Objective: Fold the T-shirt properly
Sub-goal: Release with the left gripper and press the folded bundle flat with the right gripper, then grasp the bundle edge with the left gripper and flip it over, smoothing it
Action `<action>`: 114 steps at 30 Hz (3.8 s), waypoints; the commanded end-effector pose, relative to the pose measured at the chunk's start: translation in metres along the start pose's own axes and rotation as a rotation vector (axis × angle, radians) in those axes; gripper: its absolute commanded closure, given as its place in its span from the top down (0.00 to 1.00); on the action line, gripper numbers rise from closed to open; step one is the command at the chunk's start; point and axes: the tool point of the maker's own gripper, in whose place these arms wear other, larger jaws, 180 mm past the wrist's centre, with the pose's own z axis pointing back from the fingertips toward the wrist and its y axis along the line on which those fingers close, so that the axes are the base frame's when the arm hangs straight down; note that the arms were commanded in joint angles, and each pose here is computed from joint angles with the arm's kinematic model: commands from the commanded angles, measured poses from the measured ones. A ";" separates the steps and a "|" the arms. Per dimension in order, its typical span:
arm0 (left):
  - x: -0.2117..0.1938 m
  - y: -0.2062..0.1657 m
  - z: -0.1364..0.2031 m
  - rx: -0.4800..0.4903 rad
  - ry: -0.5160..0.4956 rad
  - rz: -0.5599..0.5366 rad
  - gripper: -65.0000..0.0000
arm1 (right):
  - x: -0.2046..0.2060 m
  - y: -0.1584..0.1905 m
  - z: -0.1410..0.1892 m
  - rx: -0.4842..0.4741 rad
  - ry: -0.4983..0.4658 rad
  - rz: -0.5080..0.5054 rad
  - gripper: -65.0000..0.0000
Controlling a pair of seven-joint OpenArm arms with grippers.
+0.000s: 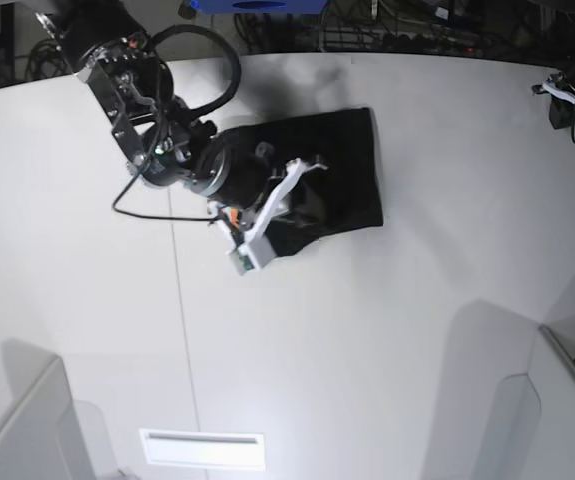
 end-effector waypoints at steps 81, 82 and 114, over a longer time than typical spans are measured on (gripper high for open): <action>0.019 -0.064 0.007 -0.105 -0.003 -0.139 0.00 | -0.026 -0.053 0.009 -0.305 0.032 -0.029 0.00; 0.019 -0.076 0.007 -0.122 -0.005 -0.146 0.00 | -0.028 -0.062 0.014 -0.327 0.016 -0.033 0.00; 0.013 -0.288 -0.048 -0.721 0.028 0.176 0.97 | -0.046 -0.147 0.081 -0.497 -0.089 -0.073 0.00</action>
